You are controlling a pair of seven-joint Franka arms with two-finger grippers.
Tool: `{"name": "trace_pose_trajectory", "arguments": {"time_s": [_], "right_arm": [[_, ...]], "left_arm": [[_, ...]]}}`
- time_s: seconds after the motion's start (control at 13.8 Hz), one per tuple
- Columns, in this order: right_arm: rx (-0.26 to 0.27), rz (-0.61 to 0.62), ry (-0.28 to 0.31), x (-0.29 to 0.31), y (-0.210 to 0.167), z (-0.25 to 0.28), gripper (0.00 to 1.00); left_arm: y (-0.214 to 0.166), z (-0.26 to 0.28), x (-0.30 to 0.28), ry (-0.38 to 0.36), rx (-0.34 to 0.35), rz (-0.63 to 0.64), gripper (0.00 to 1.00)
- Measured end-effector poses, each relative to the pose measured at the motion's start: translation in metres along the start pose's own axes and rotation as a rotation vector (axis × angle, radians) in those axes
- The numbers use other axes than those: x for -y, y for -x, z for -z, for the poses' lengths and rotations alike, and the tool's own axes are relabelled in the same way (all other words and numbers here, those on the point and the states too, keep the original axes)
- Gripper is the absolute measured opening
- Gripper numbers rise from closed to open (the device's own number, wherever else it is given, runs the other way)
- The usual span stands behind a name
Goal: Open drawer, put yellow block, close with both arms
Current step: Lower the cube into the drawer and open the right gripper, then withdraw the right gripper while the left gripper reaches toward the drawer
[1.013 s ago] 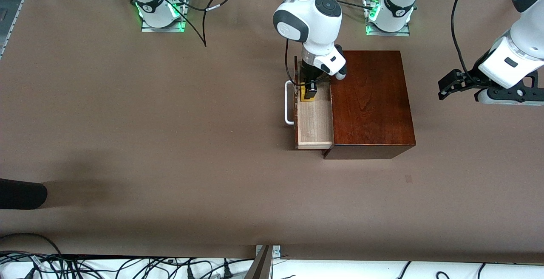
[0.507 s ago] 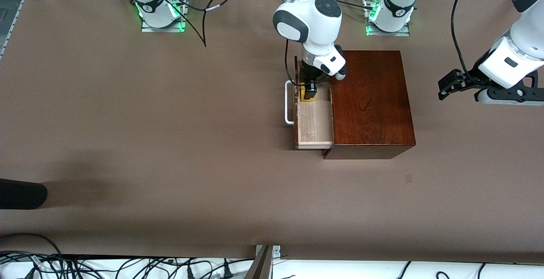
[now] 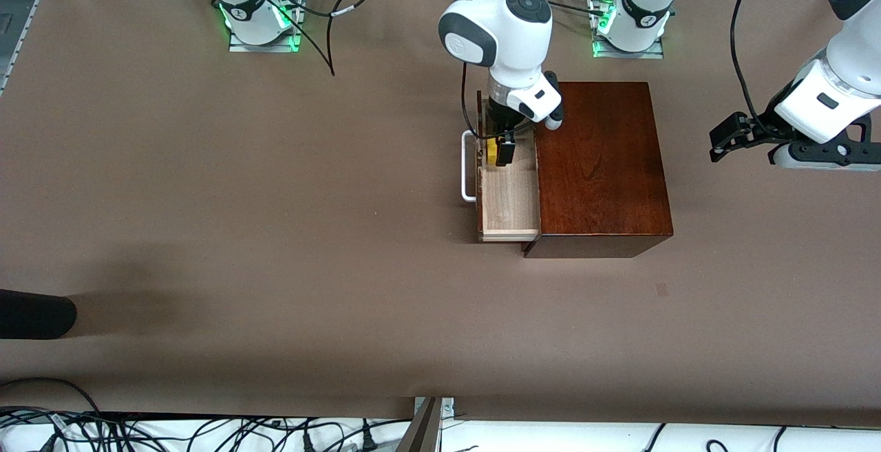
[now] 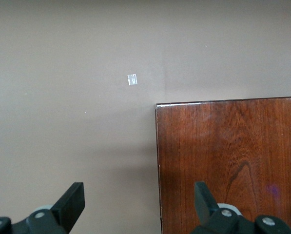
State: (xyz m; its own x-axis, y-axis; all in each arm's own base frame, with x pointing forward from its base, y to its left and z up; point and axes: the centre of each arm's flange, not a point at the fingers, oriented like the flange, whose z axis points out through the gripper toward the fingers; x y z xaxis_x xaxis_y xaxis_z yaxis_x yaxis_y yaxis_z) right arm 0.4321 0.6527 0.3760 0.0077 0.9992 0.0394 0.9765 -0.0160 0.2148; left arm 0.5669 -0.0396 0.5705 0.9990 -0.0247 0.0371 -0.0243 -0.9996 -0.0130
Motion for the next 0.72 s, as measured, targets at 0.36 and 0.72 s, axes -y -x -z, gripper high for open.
{"name": "trace_pose_trajectory", "arguments": {"time_s": [0.36,0.72], "right_arm": [[-0.132,-0.177,0.067,-0.098,0.073,0.129,1.0],[-0.132,-0.437,0.053,-0.198,0.216,0.2,1.0]], "left_arm": [[0.0,0.0,-0.001,0.0,0.0,-0.001,1.0],[0.001,-0.001,-0.01,0.0,0.011,-0.019,1.0]]}}
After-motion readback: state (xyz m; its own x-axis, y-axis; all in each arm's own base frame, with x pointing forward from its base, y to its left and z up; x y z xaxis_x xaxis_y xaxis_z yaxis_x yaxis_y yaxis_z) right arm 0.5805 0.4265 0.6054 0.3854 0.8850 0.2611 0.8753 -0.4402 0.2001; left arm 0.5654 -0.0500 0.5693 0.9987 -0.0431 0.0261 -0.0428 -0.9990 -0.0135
